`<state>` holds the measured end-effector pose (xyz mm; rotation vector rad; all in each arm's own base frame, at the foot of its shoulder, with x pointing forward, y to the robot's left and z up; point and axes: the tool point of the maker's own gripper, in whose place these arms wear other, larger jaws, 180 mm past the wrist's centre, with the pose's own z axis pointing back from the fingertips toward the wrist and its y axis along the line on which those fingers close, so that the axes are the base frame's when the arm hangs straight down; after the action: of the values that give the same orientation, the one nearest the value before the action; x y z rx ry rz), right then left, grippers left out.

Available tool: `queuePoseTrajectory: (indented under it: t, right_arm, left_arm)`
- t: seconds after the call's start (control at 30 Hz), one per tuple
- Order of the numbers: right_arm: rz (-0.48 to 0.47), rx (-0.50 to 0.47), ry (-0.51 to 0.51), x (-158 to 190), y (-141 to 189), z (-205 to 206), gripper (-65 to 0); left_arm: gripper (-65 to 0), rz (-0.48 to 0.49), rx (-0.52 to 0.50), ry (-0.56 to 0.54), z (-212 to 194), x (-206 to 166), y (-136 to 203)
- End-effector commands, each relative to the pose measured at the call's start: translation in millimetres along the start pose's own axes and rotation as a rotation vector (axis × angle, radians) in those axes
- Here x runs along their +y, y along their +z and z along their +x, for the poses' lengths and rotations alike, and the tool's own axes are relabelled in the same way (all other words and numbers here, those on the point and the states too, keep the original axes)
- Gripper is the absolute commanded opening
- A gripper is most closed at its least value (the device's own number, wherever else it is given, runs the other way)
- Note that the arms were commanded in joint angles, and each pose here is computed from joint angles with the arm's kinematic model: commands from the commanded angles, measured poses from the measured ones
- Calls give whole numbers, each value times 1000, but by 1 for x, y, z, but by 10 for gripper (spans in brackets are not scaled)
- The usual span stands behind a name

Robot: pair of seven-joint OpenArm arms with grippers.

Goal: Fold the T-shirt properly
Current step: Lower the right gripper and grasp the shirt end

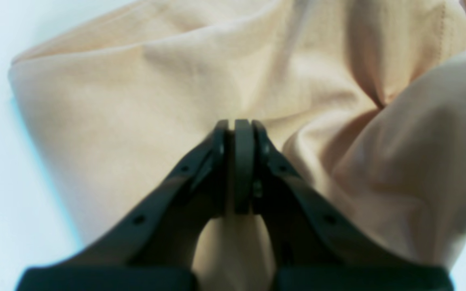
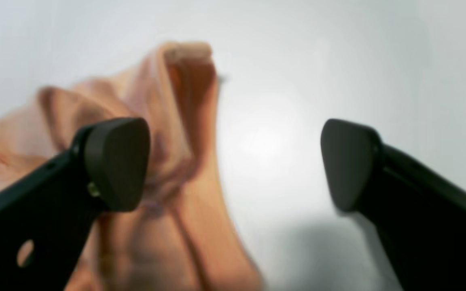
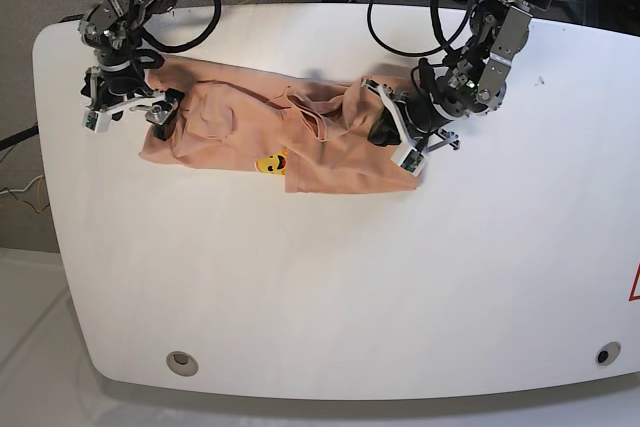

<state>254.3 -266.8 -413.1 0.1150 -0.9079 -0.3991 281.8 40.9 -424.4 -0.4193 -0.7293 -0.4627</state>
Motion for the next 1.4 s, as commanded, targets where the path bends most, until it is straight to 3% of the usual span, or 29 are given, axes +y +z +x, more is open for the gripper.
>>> queuePoseTrajectory:
  t: [0.0,0.23,0.47,0.97,1.37]
  right_arm:
    - [36,-29,-25,6,2,11,0]
    - [87,-47,-119,1,9,18,0]
    - [123,-126,-189,-2,17,33,0]
    - [134,-56,-190,0,17,17,0]
    - [190,19,-163,24,15,-6,0]
  left_arm:
    - [-624,33,63,-18,-12,9,2]
    - [-624,33,64,-18,-13,9,2]
    - [-624,35,63,-17,-12,9,1]
    - [-624,34,62,-17,-12,9,1]
    - [-624,34,62,-17,-12,9,1]
